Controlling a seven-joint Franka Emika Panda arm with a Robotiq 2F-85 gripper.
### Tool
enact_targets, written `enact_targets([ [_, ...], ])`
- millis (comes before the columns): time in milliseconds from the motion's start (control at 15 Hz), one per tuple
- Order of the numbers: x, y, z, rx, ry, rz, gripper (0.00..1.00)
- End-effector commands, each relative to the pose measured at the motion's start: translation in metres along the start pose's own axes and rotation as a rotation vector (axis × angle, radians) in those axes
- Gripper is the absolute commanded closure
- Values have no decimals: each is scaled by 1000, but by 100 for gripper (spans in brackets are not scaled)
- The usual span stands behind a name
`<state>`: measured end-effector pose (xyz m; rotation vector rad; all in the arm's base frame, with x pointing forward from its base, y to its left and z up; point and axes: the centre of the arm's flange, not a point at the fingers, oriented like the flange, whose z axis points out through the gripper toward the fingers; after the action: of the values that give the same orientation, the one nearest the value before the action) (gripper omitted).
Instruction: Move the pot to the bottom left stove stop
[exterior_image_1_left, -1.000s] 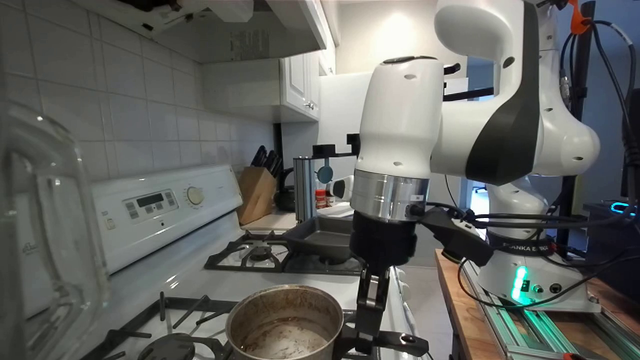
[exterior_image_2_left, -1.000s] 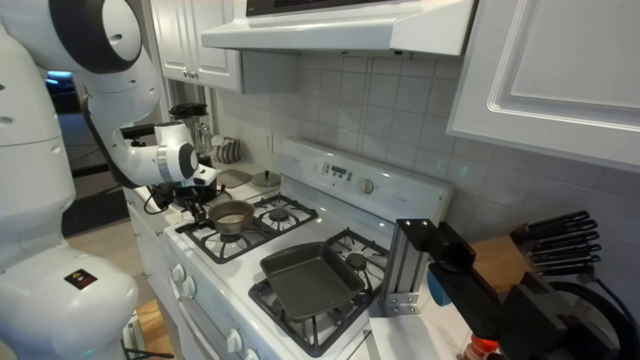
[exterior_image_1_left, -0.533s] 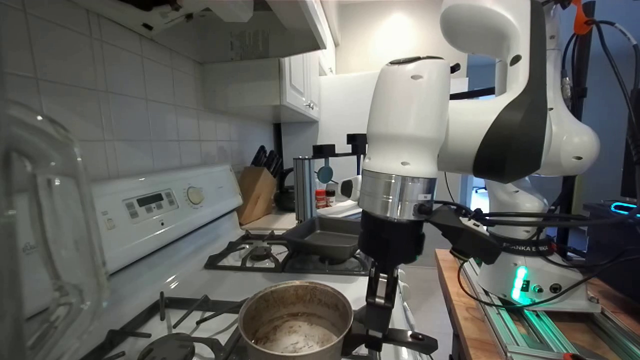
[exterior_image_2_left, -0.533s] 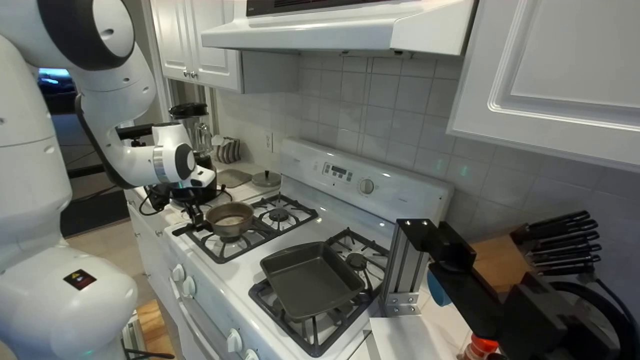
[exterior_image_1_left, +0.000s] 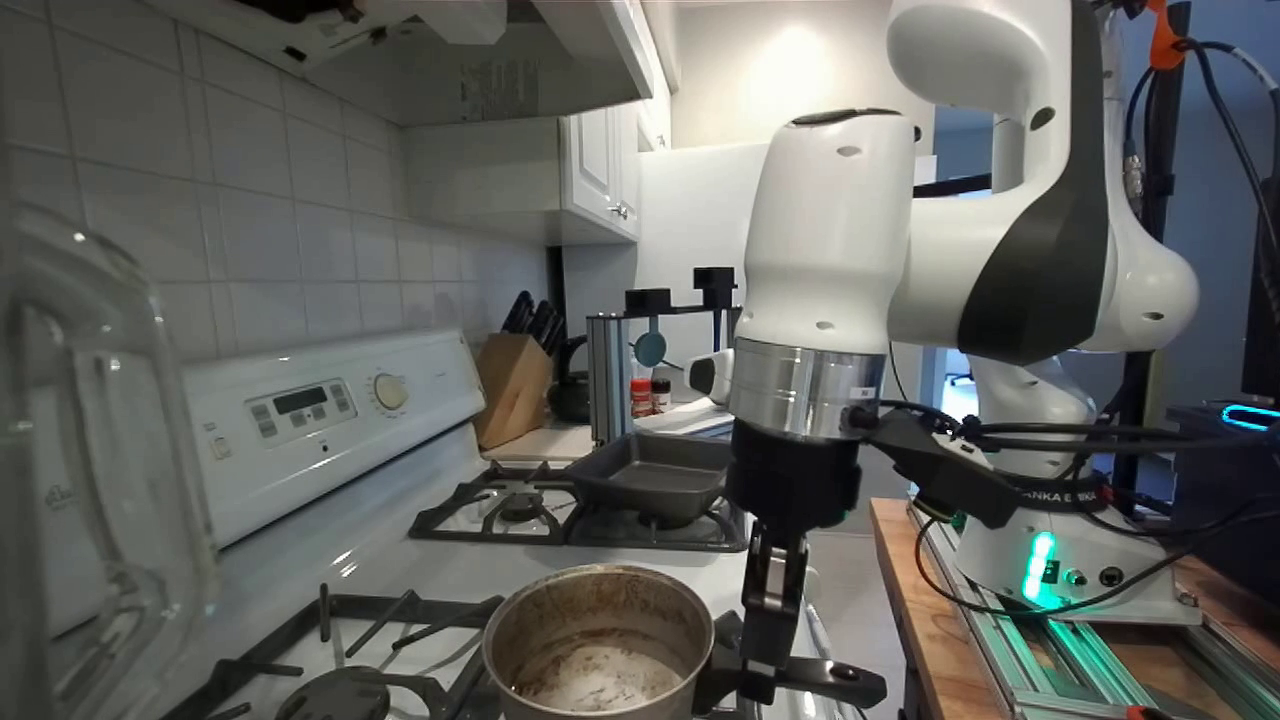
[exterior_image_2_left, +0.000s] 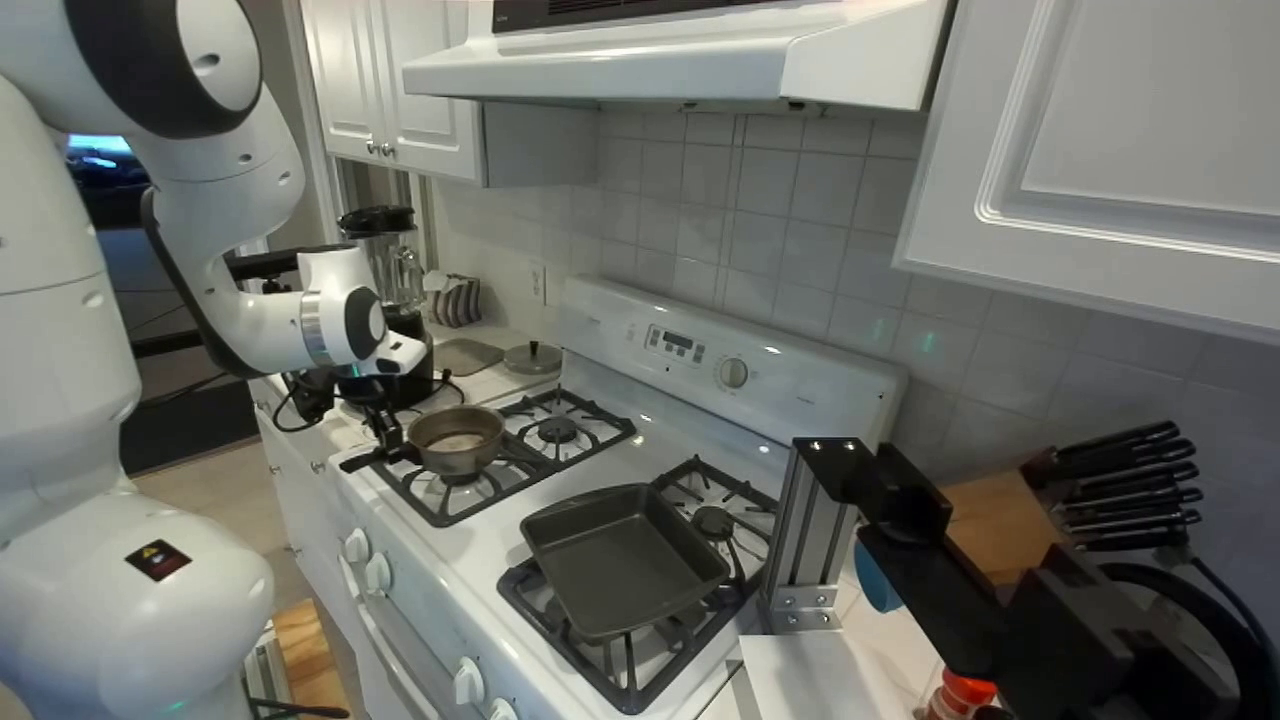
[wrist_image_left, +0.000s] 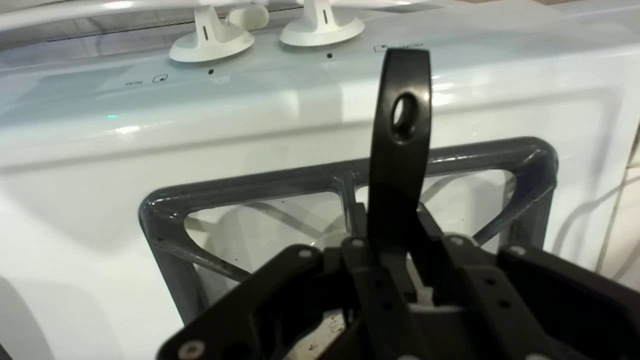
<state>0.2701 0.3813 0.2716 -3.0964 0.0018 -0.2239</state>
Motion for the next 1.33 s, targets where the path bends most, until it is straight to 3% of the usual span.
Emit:
enact_targets([
  [0,-5,6,-8,-4,4,0,94],
  [200,-2,9,-6,-9,7,1,94],
  [267,-1,9,-6,-6,11,1,86],
  [333,-1,8,-7,-8,16,-5,51],
  [400,0,8,-8,-6,20,-9,50],
  [867,-12,-3,-31,18,31,-25,2],
  [1067,-28,-9,-54,17,48,-7,0],
  [1267,-43,1,-87,0,117,-76,0],
])
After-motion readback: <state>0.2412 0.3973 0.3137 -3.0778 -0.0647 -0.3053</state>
